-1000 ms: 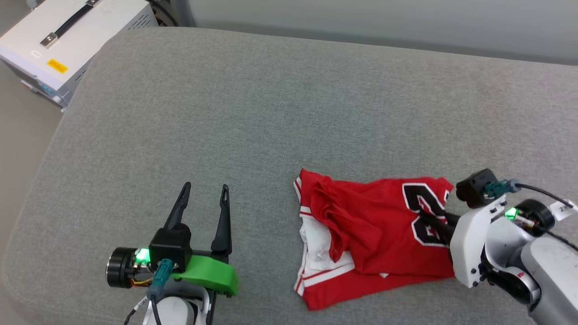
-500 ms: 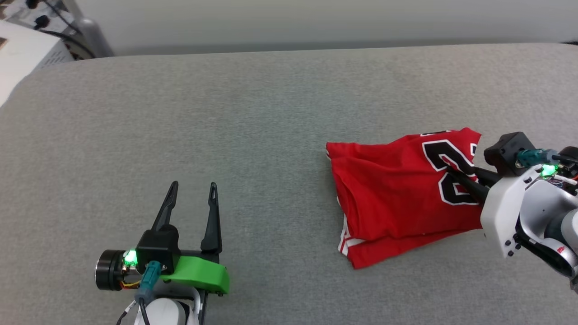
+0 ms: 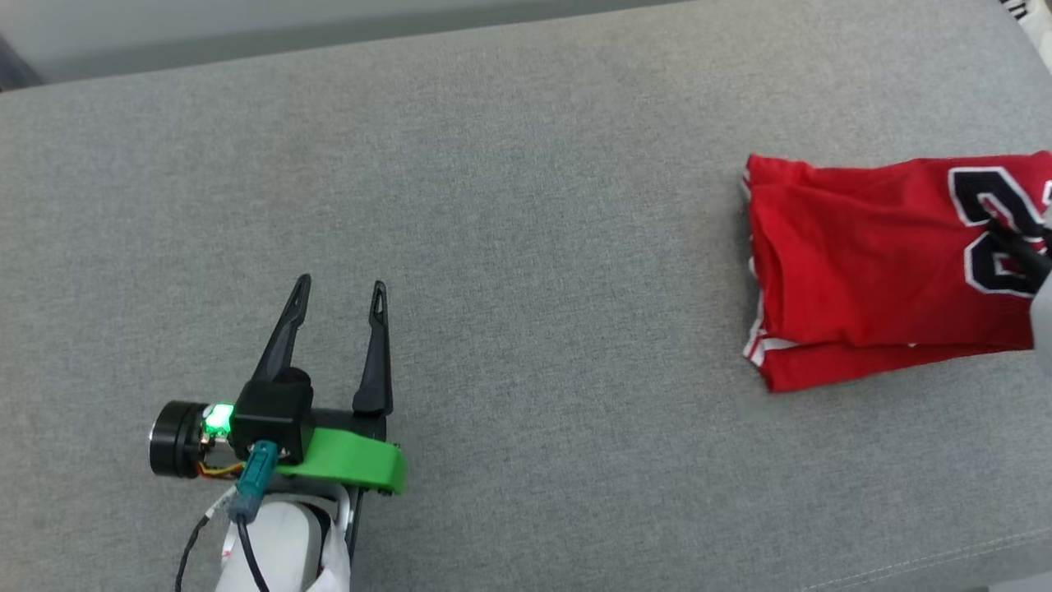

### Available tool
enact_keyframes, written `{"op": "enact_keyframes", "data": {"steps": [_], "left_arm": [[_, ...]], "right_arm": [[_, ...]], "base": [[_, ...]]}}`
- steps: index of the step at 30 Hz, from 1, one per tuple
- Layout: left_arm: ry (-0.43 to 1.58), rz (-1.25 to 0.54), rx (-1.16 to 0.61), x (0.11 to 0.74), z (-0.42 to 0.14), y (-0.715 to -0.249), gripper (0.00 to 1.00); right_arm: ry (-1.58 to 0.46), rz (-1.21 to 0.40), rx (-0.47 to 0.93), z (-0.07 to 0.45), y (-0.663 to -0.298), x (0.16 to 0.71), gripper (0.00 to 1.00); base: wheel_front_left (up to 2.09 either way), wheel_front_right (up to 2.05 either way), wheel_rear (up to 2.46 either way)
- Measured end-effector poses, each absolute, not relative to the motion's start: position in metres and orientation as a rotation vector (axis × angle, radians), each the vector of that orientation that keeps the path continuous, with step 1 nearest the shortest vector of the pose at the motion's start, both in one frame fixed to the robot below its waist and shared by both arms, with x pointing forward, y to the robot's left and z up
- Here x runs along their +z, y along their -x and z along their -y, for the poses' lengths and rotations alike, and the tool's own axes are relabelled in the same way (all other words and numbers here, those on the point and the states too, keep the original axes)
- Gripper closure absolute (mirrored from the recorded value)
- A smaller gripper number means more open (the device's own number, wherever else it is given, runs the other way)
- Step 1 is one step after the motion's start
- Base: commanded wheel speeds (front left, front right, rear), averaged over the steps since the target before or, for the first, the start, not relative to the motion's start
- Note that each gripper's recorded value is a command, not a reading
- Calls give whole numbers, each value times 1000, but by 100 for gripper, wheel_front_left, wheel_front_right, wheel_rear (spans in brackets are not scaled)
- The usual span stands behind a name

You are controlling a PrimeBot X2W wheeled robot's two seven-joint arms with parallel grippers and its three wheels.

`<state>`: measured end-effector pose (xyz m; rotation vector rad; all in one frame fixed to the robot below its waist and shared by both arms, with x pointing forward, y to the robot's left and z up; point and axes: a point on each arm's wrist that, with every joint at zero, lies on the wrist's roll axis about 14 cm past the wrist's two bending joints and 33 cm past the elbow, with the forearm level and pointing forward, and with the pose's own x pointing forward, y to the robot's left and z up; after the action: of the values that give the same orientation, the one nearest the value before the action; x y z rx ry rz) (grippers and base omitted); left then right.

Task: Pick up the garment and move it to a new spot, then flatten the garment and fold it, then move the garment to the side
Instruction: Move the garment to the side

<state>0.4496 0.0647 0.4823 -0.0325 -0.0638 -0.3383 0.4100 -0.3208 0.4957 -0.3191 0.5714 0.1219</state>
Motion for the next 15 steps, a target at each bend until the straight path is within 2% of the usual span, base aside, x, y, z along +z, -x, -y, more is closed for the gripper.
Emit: {"op": "enact_keyframes", "data": {"steps": [2,11,12,15], "left_arm": [[35,61,-355,474,-61,-464,0],[36,33,-358,447,-62,-487,0],[38,22,-355,438,-64,-493,0],[36,17,-348,432,-67,-497,0]], "right_arm": [[363,-635,24,361,-419,491,100],[440,-733,-139,425,-447,480,100],[439,-750,-211,448,-456,478,100],[460,-775,-271,470,-462,478,100]], "base": [[0,0,0],[0,0,0],[0,0,0],[0,0,0]]}}
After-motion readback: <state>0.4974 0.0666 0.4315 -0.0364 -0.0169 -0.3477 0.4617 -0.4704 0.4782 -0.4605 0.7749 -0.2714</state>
